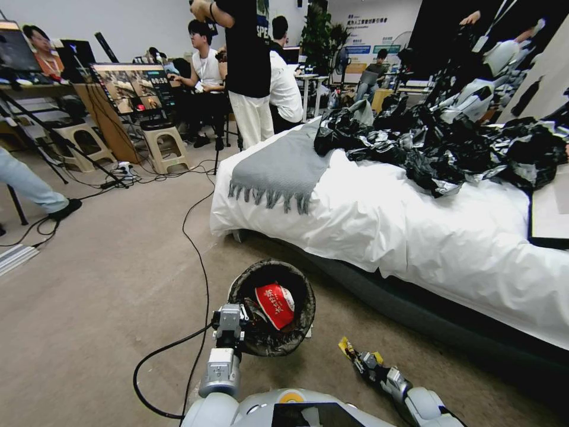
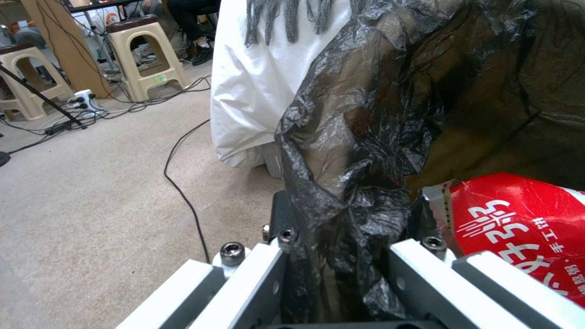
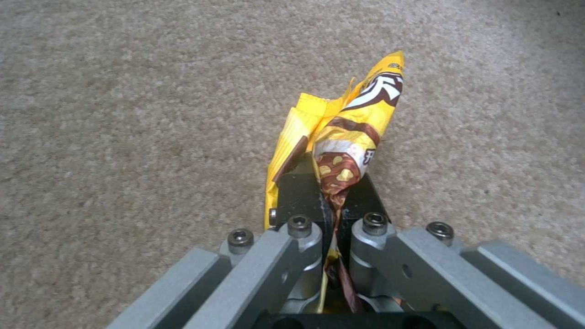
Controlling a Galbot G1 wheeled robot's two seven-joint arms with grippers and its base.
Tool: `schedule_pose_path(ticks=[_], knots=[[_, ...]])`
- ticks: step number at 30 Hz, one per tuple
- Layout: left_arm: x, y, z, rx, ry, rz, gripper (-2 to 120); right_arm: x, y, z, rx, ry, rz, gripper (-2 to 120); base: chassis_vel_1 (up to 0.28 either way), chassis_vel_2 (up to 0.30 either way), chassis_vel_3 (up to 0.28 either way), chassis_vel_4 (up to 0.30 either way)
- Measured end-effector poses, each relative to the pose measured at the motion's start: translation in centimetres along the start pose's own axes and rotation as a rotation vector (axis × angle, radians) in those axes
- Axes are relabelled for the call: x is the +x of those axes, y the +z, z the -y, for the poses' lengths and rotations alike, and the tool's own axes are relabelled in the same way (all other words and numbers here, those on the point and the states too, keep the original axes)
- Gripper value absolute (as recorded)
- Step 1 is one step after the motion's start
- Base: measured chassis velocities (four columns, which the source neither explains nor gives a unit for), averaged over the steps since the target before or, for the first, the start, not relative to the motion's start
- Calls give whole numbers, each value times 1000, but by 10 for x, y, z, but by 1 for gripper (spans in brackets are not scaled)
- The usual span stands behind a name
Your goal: Pick up the trash bin, then pick up the garbage from the floor and place it into the trash bin.
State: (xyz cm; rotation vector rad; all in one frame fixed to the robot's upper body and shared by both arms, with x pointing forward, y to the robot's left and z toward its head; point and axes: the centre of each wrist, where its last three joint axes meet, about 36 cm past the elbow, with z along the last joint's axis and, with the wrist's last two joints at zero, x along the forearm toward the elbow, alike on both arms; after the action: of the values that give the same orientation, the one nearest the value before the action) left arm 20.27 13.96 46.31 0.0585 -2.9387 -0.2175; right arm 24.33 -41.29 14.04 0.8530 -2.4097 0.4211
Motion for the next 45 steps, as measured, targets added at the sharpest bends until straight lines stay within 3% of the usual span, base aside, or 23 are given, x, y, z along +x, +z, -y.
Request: schedule_pose_path(ticks=[7, 9, 10, 12, 13, 16, 17, 19, 21, 23, 24, 28, 30, 33, 38, 45], knots=[[0, 0, 0, 0, 0, -1, 0, -2, -10, -1, 6, 73, 54, 0, 0, 0, 0, 0], [0, 1, 0, 0, 0, -2, 0, -9, -30, -4, 12, 142, 164, 0, 0, 0, 0, 0], [0, 1, 0, 0, 0, -2, 0, -9, -30, -4, 12, 142, 164, 0, 0, 0, 0, 0], [0, 1, 0, -1, 0, -5, 0, -13, -70, -2, 27, 229, 336, 0, 0, 0, 0, 0], [0, 1, 0, -1, 0, -5, 0, -13, -70, -2, 27, 229, 336, 0, 0, 0, 0, 0], [0, 2, -1, -4, -2, -6, 0, -7, -128, 3, 43, 284, 519, 0, 0, 0, 0, 0], [0, 2, -1, -4, -2, -6, 0, -7, -128, 3, 43, 284, 519, 0, 0, 0, 0, 0], [0, 2, -1, -6, -2, -8, 0, 0, -168, 6, 66, 295, 625, 0, 0, 0, 0, 0], [0, 3, -1, -6, -2, -8, 0, 2, -182, 6, 75, 297, 659, 0, 0, 0, 0, 0], [0, 3, 0, -5, 2, -9, 0, 15, -236, 5, 117, 286, 791, 0, 0, 0, 0, 0], [0, 3, 0, -5, 2, -9, 0, 15, -236, 5, 117, 286, 791, 0, 0, 0, 0, 0], [0, 3, 0, -6, 5, -10, 0, 33, -293, -5, 172, 227, 918, 0, 0, 0, 0, 0], [0, 4, 0, -7, 5, -10, 0, 35, -298, -6, 177, 218, 930, 0, 0, 0, 0, 0], [0, 4, 0, -11, 8, -10, 0, 58, -346, -33, 208, 103, 1037, 0, 0, 0, 0, 0], [-1, 5, -1, -17, 12, -8, 0, 68, -358, -57, 202, -6, 1059, 0, 0, 0, 0, 0], [-2, 6, 0, -20, 16, -7, 0, 62, -346, -84, 187, -121, 1006, 0, 0, 0, 0, 0]])
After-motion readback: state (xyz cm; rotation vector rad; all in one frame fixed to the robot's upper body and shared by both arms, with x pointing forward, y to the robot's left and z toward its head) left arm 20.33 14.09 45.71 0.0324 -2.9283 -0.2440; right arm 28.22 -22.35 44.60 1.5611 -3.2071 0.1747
